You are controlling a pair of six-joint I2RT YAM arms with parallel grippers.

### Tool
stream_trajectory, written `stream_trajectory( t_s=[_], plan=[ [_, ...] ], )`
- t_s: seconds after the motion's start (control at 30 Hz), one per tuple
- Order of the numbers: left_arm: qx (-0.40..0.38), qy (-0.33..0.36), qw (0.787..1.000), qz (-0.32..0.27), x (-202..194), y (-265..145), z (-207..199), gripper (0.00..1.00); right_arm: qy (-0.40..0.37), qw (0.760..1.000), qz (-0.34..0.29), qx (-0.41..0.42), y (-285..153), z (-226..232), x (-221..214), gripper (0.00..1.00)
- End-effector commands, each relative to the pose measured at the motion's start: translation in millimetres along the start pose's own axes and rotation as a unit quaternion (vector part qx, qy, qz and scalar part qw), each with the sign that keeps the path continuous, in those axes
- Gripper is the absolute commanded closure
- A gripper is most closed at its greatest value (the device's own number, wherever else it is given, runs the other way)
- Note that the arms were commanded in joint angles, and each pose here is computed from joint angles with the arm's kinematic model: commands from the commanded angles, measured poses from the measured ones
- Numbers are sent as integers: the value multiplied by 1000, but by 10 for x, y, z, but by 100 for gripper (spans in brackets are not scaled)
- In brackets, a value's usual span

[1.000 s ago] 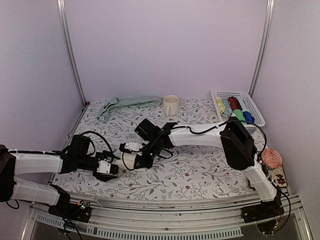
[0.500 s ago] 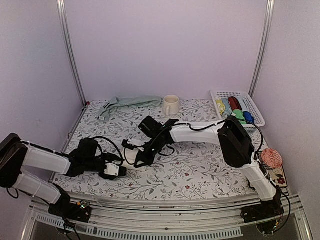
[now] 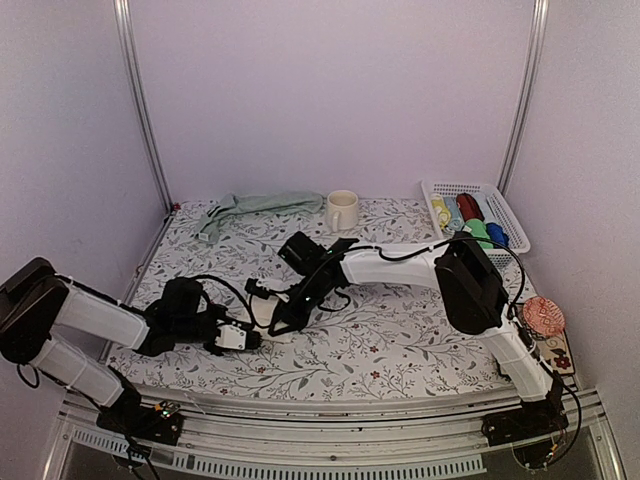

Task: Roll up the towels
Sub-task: Roll the towel at the center of the board.

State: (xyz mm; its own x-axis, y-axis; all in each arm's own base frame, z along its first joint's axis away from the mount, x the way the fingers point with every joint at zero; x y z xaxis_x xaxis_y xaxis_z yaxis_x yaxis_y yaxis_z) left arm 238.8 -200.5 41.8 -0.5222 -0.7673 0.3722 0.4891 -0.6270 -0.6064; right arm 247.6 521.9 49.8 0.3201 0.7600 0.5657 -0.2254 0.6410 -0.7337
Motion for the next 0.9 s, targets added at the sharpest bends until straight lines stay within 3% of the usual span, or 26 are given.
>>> stream_trajectory(
  t_s=[0.0, 0.1, 0.27, 0.4, 0.7, 0.87],
  plan=[
    [-13, 3, 1000, 14, -27, 62, -53, 98, 23, 999, 37, 23, 119, 0, -234, 89],
    [-42, 0, 999, 19, -45, 78, -130, 100, 20, 999, 38, 14, 68, -12, -217, 85],
    [-124, -36, 992, 9, 15, 65, -237, 100, 3, 999, 23, -28, -183, -36, -118, 59],
    [-172, -73, 982, 11, 8, 79, -209, 100, -26, 997, -7, -68, -539, 47, 47, 47],
    [-248, -153, 956, 32, -114, 179, -185, 100, -93, 979, -58, -172, -949, 92, -14, 36],
    [-281, -196, 939, 18, -86, 202, -40, 100, -186, 950, -74, -240, -912, 217, -52, 34]
  ],
)
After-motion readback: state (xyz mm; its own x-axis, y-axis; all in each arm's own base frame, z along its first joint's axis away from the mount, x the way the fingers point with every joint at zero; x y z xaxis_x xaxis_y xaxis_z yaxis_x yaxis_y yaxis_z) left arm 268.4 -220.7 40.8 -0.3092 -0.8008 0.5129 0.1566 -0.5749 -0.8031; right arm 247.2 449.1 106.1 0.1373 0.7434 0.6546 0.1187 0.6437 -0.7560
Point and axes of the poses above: each gripper's point midway between its finger pads, its own y axis out along the fingers, its own z axis along the line the jaws close on, x = y × z, the point moved 2 cm from there along -y, back along the fingers, and after that the axes turned 2 degrees about y, right-handed, at the moved point
